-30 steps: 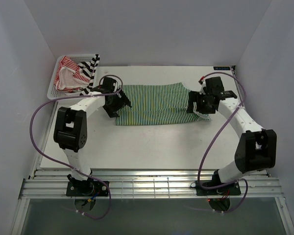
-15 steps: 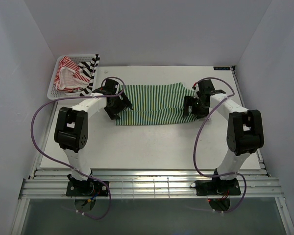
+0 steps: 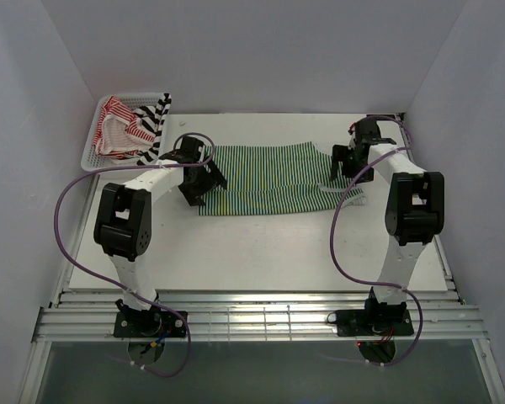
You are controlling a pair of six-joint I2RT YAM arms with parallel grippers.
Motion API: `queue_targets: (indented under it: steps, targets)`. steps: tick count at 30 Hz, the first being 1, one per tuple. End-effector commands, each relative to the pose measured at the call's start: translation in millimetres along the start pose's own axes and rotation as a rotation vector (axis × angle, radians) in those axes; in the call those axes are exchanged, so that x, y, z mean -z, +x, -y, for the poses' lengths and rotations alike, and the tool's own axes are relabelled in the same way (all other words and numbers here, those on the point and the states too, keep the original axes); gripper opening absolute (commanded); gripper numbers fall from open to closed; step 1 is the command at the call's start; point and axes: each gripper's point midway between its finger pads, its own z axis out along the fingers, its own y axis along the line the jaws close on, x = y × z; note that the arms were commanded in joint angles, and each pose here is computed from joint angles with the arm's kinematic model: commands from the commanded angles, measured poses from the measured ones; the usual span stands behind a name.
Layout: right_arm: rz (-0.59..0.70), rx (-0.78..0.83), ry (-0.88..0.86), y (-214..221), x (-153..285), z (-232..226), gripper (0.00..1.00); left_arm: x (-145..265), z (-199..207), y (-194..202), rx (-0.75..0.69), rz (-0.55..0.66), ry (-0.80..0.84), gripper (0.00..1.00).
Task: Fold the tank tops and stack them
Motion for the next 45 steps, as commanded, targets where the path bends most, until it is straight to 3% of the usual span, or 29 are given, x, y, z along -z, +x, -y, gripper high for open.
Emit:
queue_targets:
  steps: [1,4,7,14,19,25,30,36,39,45]
  targets:
    - [0.118,0.048,0.006,-35,33,-4,0.90,10,15,-15,-0.018,0.043,0.038,0.98]
    - [0.175,0.059,-0.069,-37,54,-18,0.90,12,22,-20,-0.022,0.057,0.053,0.98]
    - [0.153,0.037,-0.111,-14,58,-27,0.90,12,30,-22,-0.031,0.066,0.081,0.98]
    - [0.041,0.006,-0.252,44,21,-60,0.90,-16,25,-6,-0.036,0.011,0.088,0.98]
    - [0.001,-0.044,-0.223,68,4,-53,0.90,-29,10,6,-0.025,-0.015,0.058,0.98]
    - [-0.084,-0.134,-0.164,132,9,-39,0.90,-34,-36,46,0.018,-0.075,-0.028,0.98]
    - [-0.186,-0.222,-0.086,207,26,-21,0.90,-13,-57,68,0.043,-0.071,-0.038,0.98]
    - [-0.211,-0.261,-0.143,246,52,-29,0.90,14,-63,85,0.037,-0.056,0.006,0.98]
    - [-0.186,-0.239,-0.157,248,65,-30,0.90,35,-55,85,0.026,-0.033,0.056,0.98]
    - [0.063,-0.080,-0.269,161,110,-49,0.90,70,-19,46,-0.058,0.088,0.124,0.98]
